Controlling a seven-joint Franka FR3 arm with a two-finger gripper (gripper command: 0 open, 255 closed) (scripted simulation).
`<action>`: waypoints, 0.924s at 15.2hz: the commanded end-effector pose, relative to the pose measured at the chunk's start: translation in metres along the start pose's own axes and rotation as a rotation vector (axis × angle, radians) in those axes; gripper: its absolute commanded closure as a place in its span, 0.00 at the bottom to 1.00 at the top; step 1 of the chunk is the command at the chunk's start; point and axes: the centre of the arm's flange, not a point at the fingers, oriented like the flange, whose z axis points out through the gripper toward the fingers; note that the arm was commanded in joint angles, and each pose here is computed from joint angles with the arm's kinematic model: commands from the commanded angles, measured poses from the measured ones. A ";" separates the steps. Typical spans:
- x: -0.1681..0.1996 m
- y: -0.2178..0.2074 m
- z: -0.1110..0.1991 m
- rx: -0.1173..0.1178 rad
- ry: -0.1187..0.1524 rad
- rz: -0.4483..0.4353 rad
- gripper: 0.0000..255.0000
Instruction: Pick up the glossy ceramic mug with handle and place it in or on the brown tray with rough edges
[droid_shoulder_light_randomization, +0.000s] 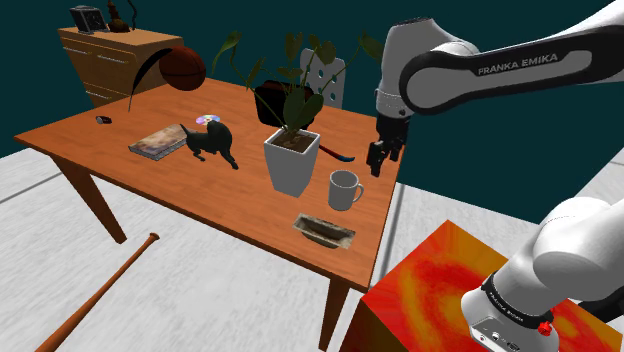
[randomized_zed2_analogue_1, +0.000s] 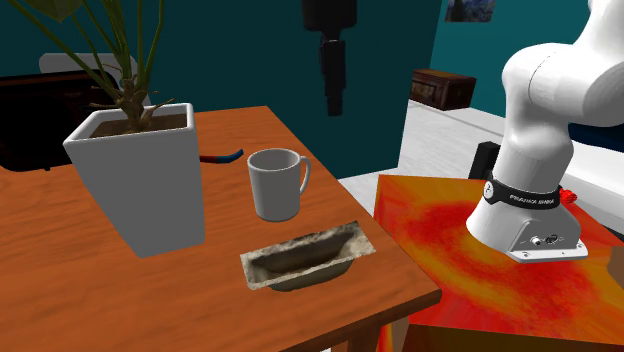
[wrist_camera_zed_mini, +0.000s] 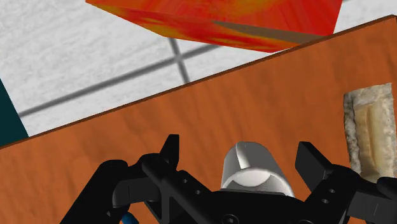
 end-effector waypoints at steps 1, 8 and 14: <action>0.018 -0.019 0.010 0.002 0.006 -0.003 0.00; 0.083 -0.067 0.051 0.006 0.021 -0.014 0.00; 0.099 -0.079 0.082 0.007 0.025 -0.016 0.00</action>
